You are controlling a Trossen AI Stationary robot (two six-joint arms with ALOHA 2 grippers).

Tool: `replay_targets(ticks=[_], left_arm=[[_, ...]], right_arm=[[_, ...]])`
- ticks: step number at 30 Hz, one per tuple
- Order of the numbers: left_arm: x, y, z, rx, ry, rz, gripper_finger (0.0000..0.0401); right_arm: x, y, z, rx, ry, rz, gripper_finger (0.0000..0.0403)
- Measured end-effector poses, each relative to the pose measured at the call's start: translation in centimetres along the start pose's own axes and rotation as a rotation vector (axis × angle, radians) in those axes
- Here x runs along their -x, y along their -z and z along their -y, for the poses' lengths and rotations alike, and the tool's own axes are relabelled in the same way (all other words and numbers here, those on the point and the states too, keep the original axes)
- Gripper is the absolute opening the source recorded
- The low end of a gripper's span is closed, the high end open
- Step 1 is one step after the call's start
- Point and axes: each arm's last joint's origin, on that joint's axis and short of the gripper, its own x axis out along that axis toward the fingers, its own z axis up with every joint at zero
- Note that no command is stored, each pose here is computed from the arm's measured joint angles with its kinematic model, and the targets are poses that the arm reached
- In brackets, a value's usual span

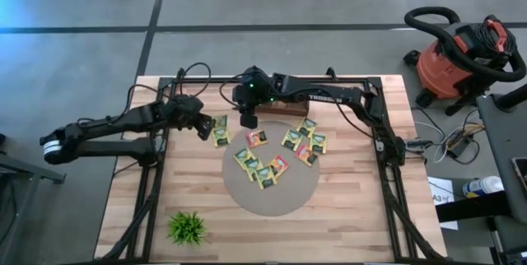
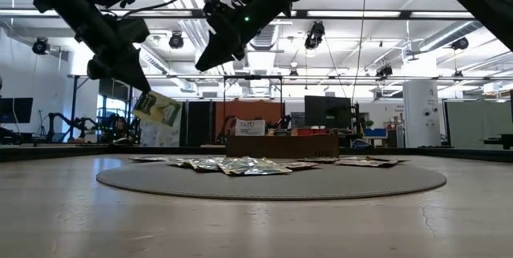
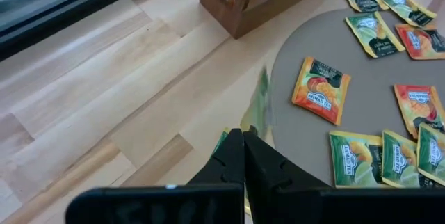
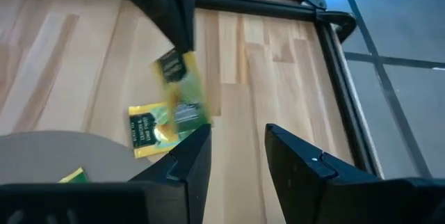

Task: Pick & Place Tea
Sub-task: Put the yellow tea bag into the right section of the wooden organizer

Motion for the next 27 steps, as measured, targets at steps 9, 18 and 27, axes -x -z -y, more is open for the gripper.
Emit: replay_targets(ticks=[9, 18, 27], left_arm=[[-0.1, 0.2, -0.1, 0.035, -0.002, -0.008, 0.0000], [-0.5, 1.6, -0.5, 0.210, -0.080, -0.157, 0.0000], [-0.3, 2.0, -0.7, 0.400, -0.127, -0.204, 0.0000]], right_arm=[[1.0, 0.8, 4.1, -0.119, 0.061, 0.004, 0.0132], [3.8, 2.3, 10.6, -0.181, 0.054, 0.069, 0.0132], [5.8, 4.8, 15.8, -0.278, 0.097, 0.086, 0.0132]])
